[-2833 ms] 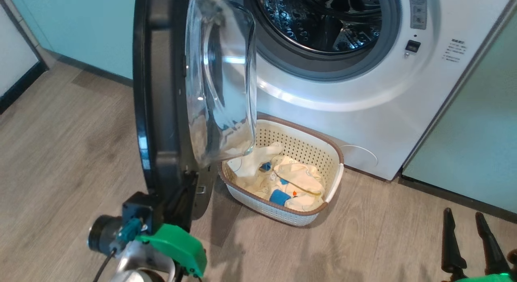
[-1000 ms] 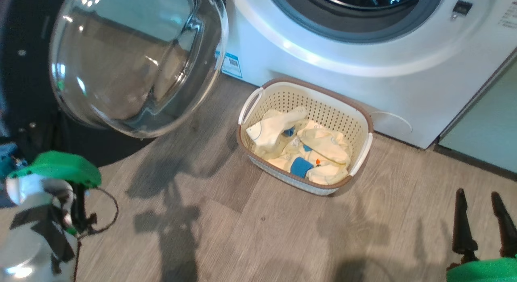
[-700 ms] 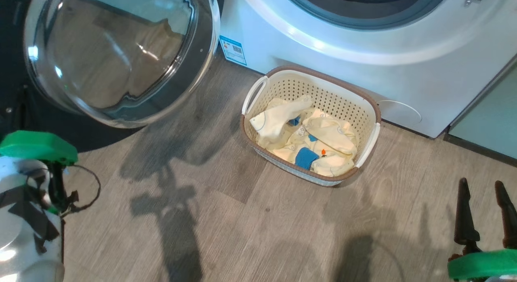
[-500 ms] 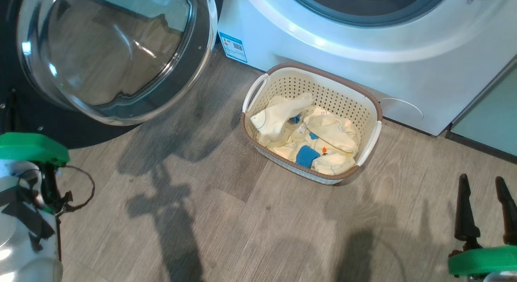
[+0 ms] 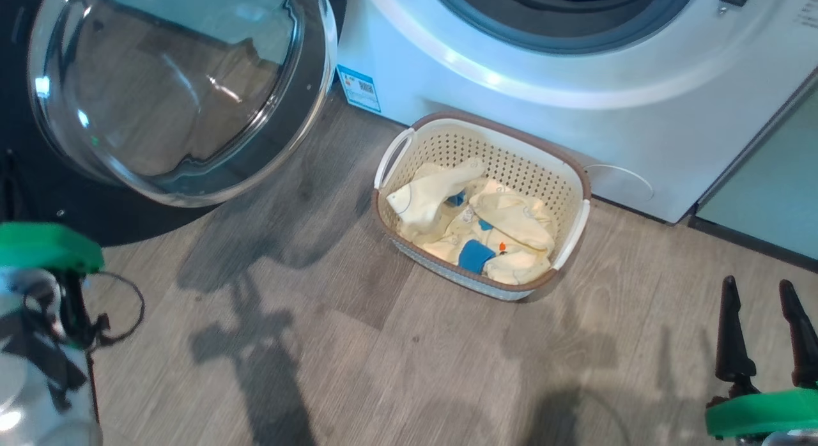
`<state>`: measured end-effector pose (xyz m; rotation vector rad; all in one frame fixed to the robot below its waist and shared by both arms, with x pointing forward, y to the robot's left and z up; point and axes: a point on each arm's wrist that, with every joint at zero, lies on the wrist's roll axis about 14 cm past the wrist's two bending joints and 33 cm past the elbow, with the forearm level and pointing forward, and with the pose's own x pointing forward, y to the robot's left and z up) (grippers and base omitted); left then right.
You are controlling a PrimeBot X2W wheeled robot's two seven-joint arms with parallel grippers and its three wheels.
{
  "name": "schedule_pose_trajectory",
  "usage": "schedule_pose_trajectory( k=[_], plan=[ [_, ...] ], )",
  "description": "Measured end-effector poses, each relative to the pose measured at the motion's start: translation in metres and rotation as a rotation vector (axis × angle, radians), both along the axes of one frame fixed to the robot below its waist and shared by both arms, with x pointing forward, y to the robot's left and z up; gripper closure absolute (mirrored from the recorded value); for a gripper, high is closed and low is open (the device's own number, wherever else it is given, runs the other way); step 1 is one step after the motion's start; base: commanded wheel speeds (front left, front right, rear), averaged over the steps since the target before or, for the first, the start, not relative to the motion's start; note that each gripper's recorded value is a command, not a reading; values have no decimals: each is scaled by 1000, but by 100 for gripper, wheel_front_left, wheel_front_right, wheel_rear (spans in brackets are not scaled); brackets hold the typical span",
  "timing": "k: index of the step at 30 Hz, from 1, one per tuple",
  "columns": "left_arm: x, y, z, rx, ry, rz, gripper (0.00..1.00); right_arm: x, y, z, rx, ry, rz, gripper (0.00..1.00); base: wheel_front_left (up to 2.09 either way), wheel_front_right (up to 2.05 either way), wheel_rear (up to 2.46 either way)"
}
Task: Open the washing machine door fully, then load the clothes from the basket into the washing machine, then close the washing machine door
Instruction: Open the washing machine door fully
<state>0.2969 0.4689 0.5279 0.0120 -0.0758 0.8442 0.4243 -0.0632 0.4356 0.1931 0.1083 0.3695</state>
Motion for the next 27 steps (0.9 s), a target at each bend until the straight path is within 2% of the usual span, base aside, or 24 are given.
schedule_pose_trajectory(
  k=[12, 21, 23, 25, 26, 27],
  plan=[
    [-23, -53, 9, 48, -65, -98, 100, -7, -15, 18, 20, -33, -46, 0, 0, 0, 0],
    [1, -122, 21, 71, -105, -338, 100, -14, -32, 28, 19, -55, -94, 0, 0, 0, 0],
    [10, -142, 17, 51, -107, -399, 76, -17, -38, 30, 17, -59, -108, 0, 0, 0, 0],
    [18, -161, 14, 25, -117, -456, 65, -20, -44, 33, 20, -63, -126, 0, 0, 0, 0],
    [22, -170, 13, 17, -117, -483, 53, -22, -47, 34, 19, -66, -137, 0, 0, 0, 0],
    [22, -170, 13, 17, -117, -483, 20, -22, -47, 34, 19, -66, -137, 0, 0, 0, 0]
  ],
)
